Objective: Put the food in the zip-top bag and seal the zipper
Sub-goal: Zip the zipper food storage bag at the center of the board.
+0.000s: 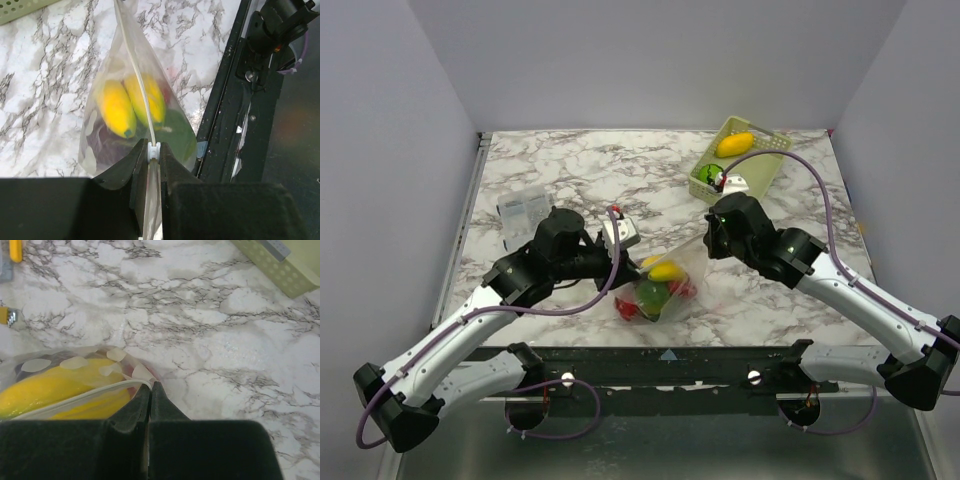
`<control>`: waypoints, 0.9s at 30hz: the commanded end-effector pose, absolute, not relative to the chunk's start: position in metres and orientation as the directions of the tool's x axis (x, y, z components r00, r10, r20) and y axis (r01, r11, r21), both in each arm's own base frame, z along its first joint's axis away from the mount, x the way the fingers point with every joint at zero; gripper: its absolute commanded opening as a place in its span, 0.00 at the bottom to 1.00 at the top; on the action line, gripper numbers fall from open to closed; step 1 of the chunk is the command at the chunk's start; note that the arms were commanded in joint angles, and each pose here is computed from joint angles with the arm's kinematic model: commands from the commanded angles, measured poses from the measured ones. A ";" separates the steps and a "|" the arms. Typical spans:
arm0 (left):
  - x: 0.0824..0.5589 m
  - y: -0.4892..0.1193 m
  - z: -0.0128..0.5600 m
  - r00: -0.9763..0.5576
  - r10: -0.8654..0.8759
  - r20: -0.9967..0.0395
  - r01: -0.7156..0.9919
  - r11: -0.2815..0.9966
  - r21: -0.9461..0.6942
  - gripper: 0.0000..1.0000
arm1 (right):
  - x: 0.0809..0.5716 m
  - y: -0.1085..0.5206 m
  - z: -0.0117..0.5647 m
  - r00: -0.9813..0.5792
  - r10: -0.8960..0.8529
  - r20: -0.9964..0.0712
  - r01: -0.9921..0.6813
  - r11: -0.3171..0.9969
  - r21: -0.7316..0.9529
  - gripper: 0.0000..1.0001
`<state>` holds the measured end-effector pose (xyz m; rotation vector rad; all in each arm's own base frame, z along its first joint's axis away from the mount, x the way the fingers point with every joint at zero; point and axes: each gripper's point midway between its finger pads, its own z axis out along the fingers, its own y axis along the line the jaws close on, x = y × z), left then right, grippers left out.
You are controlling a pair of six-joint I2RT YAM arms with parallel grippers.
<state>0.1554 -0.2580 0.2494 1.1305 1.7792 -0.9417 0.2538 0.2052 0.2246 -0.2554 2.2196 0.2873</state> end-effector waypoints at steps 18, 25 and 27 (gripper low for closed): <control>0.139 -0.218 0.216 -0.352 0.396 -0.848 0.885 0.435 -0.165 0.00 | 0.260 0.150 0.225 -0.579 -0.081 -0.811 -0.095 0.995 -0.031 0.00; 0.145 -0.214 0.210 -0.362 0.407 -0.838 0.869 0.472 -0.146 0.05 | 0.258 0.149 0.220 -0.590 -0.097 -0.801 -0.104 0.994 -0.043 0.00; 0.151 -0.214 0.214 -0.359 0.398 -0.844 0.859 0.495 -0.132 0.16 | 0.258 0.155 0.219 -0.594 -0.102 -0.798 -0.133 0.991 -0.027 0.00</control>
